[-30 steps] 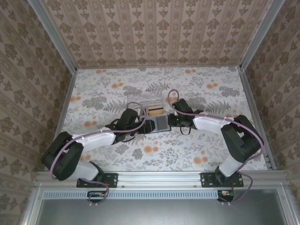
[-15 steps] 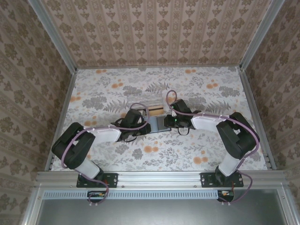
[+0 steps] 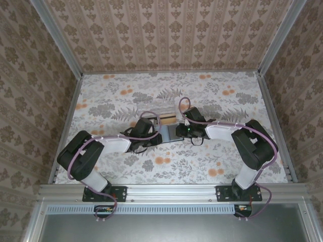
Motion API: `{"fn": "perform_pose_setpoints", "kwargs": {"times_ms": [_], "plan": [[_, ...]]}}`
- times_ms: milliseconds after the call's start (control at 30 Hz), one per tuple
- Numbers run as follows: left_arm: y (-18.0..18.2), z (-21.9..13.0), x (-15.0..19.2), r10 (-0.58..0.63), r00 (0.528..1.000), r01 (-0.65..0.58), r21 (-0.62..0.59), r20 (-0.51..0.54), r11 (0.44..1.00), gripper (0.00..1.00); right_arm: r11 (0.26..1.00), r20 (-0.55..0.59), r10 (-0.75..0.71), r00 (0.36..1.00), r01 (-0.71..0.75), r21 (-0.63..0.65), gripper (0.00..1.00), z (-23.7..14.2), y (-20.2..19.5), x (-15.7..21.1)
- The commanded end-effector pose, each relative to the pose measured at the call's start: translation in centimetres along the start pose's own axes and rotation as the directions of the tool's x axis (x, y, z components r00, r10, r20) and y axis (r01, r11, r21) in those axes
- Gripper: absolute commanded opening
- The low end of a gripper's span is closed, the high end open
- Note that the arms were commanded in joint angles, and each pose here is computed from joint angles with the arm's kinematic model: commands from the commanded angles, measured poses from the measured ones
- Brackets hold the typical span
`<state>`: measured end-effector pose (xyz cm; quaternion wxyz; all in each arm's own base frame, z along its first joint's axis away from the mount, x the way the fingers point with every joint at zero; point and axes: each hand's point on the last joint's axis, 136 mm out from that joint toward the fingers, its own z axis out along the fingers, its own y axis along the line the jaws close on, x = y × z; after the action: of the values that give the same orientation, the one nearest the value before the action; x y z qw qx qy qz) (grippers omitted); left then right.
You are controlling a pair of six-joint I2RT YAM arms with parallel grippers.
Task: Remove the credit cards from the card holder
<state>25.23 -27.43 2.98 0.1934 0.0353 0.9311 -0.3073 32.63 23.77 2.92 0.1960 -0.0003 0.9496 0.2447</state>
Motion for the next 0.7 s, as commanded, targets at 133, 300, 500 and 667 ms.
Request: {"fn": "perform_pose_setpoints", "kwargs": {"times_ms": [133, 300, 500, 667], "plan": [[0.6, 0.3, 0.3, -0.021, 1.0, 0.021, -0.006, -0.004, 1.0, 0.15, 0.999, -0.015, 0.004, 1.0, -0.004, 0.041, 0.27, -0.4, -0.7, 0.9], [0.5, 0.4, 0.3, -0.02, 1.0, 0.02, -0.002, -0.007, 1.0, 0.15, 1.0, -0.031, -0.014, 0.999, 0.014, -0.021, 0.27, 0.0, 0.9, 1.2], [0.5, 0.5, 0.4, -0.021, 1.0, 0.021, 0.0, -0.011, 1.0, 0.15, 0.995, 0.0, -0.04, 0.999, 0.04, -0.091, 0.27, -1.3, 3.5, 0.6], [0.5, 0.5, 0.4, -0.02, 1.0, 0.02, 0.001, -0.01, 1.0, 0.15, 0.988, 0.025, -0.067, 0.997, 0.07, -0.135, 0.26, -2.5, 5.5, 0.1]]}}
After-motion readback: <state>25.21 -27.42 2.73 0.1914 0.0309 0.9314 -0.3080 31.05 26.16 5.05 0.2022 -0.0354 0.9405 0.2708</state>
